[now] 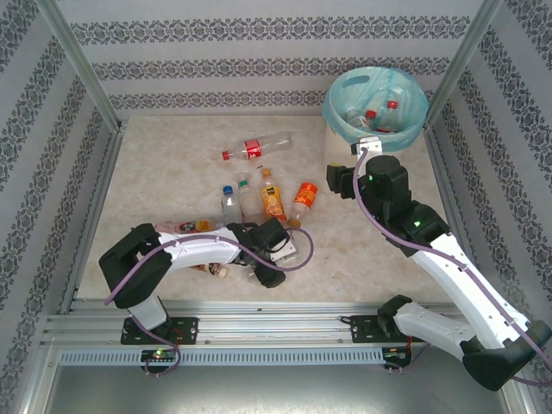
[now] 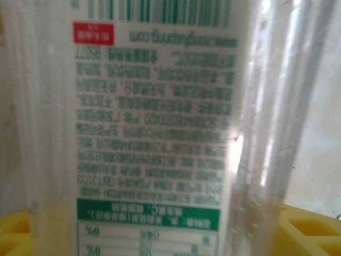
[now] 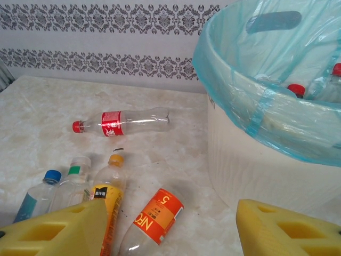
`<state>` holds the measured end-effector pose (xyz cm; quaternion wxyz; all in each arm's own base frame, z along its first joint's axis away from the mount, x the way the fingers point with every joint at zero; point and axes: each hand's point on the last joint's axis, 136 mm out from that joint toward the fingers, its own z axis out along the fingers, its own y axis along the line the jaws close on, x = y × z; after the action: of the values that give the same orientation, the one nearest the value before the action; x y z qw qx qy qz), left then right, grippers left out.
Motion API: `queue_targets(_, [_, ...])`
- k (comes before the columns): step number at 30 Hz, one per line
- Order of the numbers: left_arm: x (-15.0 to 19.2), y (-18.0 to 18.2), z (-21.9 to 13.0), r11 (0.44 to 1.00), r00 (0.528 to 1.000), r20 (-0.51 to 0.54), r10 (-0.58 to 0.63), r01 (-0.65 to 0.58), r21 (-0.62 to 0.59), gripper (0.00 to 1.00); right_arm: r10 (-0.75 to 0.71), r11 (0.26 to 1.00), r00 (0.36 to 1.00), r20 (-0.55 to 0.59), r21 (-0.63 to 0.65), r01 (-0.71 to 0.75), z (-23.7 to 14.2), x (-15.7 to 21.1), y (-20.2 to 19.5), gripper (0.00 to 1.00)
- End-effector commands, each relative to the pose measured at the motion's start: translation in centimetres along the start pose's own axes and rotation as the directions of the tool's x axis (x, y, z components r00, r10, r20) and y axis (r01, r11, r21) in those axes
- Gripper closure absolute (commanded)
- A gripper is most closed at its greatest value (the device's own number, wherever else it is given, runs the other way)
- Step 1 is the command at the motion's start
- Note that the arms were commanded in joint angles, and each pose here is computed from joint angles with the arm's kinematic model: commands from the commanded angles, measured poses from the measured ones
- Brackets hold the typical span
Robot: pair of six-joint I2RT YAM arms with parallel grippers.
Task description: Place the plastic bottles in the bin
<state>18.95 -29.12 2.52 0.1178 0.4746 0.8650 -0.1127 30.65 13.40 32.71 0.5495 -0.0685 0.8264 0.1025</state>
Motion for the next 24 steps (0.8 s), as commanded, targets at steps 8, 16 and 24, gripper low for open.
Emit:
queue_targets(8, [-1.0,-1.3,-1.7,0.999,1.0,0.008,0.0,0.0,0.034,0.4,0.01,1.0,1.0,0.002,-0.001,-0.01,-0.3,-0.3,0.3,0.34])
queue_targets(16, [-3.4,-3.3,-8.8,0.993,0.98,0.198,0.019,-0.041,0.108,0.42,0.029,0.999,0.999,0.044,-0.033,-0.027,-2.3,-1.8,0.4,0.35])
queue_targets(24, [-7.3,-4.4,-18.2,0.991,0.869,0.494,0.04,-0.1,0.094,0.45,0.085,0.963,0.984,0.156,-0.265,-0.041,-4.8,-4.8,3.9,0.35])
